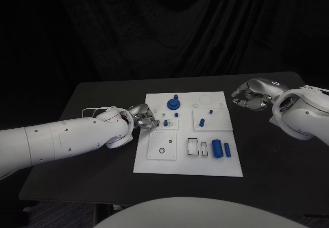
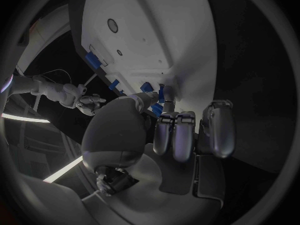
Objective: Assemble the parts on the task board
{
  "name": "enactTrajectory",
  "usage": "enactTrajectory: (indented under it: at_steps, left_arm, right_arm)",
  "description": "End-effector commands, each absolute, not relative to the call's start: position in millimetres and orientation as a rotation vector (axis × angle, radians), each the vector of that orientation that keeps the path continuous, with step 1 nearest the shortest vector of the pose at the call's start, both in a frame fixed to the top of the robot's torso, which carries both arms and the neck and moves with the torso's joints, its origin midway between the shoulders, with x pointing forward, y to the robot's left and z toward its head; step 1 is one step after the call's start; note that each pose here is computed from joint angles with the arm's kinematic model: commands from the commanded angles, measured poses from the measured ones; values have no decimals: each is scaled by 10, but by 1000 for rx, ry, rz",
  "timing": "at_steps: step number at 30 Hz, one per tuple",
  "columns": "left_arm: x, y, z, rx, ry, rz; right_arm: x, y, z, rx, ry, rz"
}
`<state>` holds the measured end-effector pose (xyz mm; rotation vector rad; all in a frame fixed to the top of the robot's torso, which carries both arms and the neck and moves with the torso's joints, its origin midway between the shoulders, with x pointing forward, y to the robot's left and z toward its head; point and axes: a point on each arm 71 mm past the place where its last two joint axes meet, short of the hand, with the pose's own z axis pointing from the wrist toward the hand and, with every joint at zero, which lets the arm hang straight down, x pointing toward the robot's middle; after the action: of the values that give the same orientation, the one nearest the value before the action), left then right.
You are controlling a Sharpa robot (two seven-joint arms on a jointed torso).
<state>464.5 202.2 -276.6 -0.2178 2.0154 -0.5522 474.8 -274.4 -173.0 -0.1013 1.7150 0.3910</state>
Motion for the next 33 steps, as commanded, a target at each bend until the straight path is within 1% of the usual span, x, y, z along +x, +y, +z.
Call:
enactTrajectory:
  at_steps: [1, 16, 33]
  left_arm:
    - [4602, 1999, -2830, -203, 2061, -548]
    - [4568, 2045, -2847, -212, 2062, -546]
    - [4561, 2041, -2840, -197, 2044, -581]
  right_arm:
    - [4744, -2755, -1744, -92, 1723, 375]
    - [4744, -2762, -1754, -91, 1726, 373]
    - [4744, -2762, -1764, -91, 1729, 372]
